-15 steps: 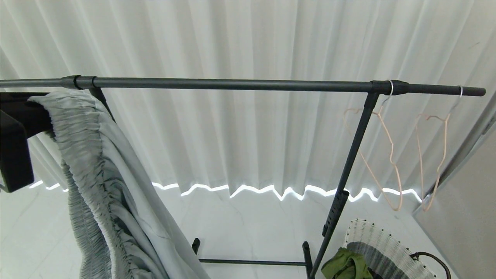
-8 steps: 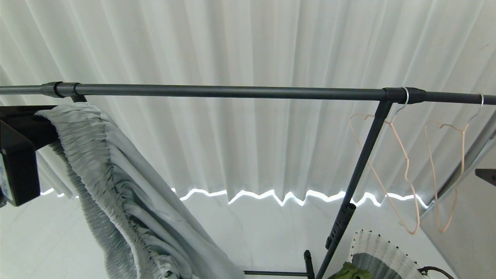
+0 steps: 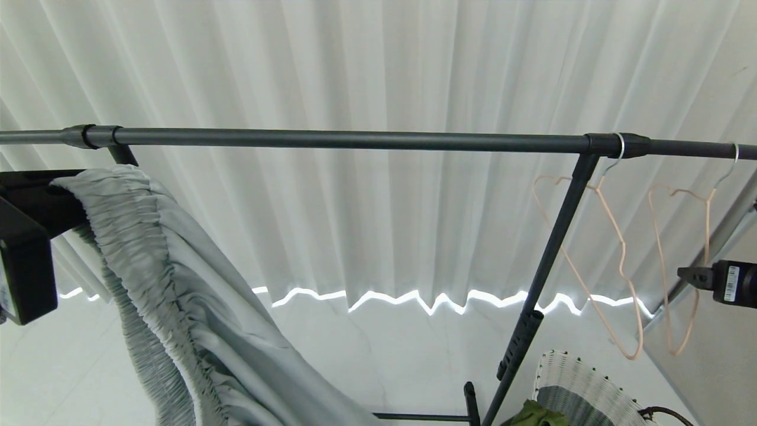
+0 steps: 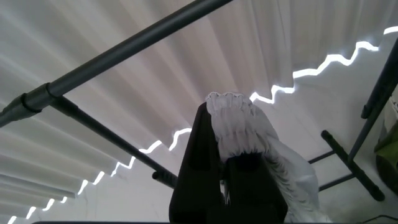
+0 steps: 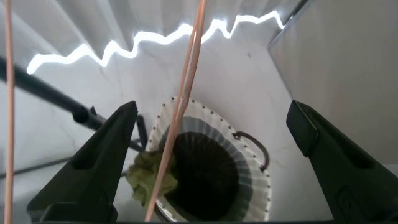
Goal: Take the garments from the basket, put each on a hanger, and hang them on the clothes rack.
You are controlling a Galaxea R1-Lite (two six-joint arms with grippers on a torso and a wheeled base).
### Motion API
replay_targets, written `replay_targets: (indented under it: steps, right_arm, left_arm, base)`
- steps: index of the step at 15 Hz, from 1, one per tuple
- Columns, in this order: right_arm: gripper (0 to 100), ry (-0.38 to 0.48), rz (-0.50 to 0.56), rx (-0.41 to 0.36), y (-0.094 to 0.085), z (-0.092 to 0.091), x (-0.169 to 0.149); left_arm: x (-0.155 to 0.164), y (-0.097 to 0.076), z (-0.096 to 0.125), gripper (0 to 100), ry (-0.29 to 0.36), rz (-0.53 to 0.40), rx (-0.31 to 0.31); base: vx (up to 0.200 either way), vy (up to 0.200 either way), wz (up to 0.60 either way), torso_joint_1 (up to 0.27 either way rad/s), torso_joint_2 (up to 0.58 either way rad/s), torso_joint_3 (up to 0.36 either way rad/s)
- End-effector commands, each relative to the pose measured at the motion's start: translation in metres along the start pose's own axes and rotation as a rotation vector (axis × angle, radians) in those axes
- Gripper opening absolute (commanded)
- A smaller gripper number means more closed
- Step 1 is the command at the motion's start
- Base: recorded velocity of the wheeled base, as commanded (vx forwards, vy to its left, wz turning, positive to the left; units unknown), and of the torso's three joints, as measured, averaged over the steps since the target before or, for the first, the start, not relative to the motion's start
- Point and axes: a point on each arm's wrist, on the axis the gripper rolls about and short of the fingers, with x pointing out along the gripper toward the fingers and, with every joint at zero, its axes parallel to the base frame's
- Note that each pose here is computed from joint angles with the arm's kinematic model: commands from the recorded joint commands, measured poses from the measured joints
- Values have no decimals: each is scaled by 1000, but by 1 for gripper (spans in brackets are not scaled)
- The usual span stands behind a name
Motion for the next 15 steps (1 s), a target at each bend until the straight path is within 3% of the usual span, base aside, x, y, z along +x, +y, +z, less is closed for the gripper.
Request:
replay_targets:
  steps: [1,5,12,13,15]
  right_arm:
    - [100,44,-9,16,2,-9,27]
    - [100,-21,5,58,7,-5,50]
    - [100,-15,2,115,7,-7,50]
    - [0,-15,3,114,7,-7,49]
    - [0,-8,-1,113,6,-10,49]
  left_arm:
    - [1,-1,0,0,3,0,2]
    - [2,-1,0,0,7,-2,4]
    - [4,-2,0,0,12,-3,7]
    - [4,-2,0,0,11,-5,6]
    - [3,-2,0,0,11,-3,6]
  base:
    - [0,0,0,0,0,0]
    - [0,0,0,0,0,0]
    - [0,0,0,0,0,0]
    - [0,0,0,0,0,0]
    - [0,0,0,0,0,0]
